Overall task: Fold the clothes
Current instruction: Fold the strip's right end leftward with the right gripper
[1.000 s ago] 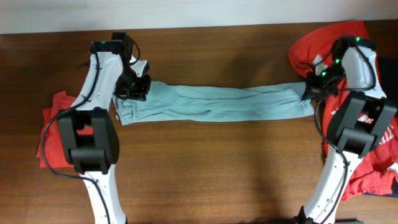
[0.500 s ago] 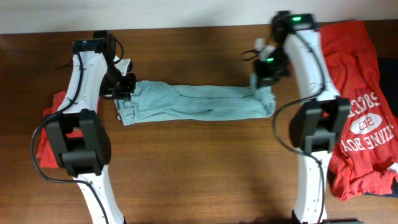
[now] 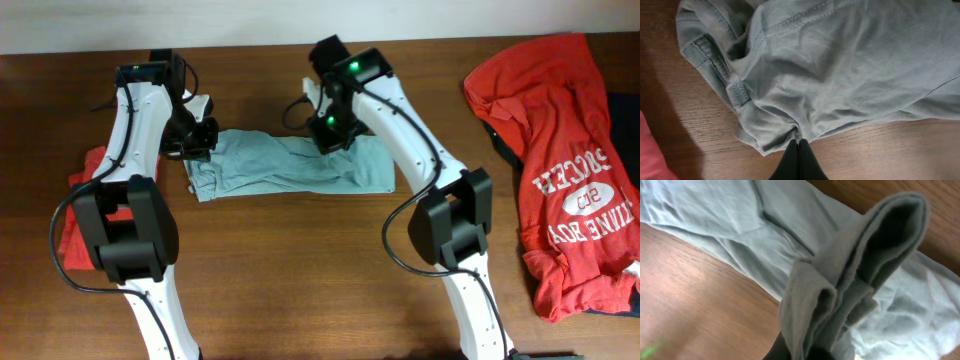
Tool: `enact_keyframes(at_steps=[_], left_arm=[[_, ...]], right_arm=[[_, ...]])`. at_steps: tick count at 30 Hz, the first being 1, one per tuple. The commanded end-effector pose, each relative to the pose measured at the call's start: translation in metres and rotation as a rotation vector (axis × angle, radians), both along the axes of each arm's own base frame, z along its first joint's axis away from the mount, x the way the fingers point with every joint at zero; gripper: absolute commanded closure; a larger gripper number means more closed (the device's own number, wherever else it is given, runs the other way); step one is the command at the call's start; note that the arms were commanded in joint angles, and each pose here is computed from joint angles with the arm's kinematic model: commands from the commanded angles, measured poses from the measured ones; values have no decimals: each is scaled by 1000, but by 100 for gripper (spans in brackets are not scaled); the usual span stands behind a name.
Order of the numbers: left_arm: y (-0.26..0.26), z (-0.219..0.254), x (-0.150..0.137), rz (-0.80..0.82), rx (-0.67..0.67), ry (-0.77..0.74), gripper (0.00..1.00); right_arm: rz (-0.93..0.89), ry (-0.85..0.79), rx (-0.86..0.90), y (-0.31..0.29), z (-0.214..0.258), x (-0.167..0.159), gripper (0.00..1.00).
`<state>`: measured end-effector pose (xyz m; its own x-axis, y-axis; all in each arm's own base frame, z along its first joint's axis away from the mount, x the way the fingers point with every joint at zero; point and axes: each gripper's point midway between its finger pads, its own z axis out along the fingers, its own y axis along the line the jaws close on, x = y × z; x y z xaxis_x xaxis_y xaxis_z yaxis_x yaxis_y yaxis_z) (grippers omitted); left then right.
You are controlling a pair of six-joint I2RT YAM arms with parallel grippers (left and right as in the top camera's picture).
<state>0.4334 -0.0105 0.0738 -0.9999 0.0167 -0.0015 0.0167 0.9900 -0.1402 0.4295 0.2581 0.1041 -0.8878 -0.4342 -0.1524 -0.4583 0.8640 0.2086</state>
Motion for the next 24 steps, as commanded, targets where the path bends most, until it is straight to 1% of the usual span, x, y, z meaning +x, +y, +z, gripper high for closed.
enact_keyframes(at_steps=[1,2,3,6,7,8,9,12,17,20,21,22,23,24], left_arm=[[2,12,3,12,8,-31,99],[2,13,3,12,8,-31,100],[2,13,3,12,8,-31,99],[2,12,3,12,8,-32,100],[2,12,3,12,8,-32,99],[2,12,3,12,8,-32,100],[2,13,3,12,8,-33,100],[2,12,3,12,8,-33,100],[2,13,4,12,8,-33,99],[2,12,3,12,8,-32,99],[2,12,3,12,8,-32,88],[2,12,3,12,8,-32,83],[2,12,4,12,9,-33,77],[3,12,4,12,11,-36,67]], right_arm=[[-25,-19,-19,1,-2,4,96],[-25,-19,-19,1,-3,5,96],[-24,-17,-20,1,-5,5,93],[-21,-8,-13,3,-7,4,82],[-4,4,13,8,-6,1,78],[16,11,34,11,-5,-1,76],[68,24,82,19,-3,-6,72],[233,59,221,39,7,-24,51],[223,47,187,31,4,-19,49],[183,16,70,8,-3,-8,51],[114,3,-38,-15,-8,-1,51],[77,-2,-83,-26,-9,2,51],[-1,-17,-181,-50,-9,9,51],[-67,-31,-257,-71,-7,14,50]])
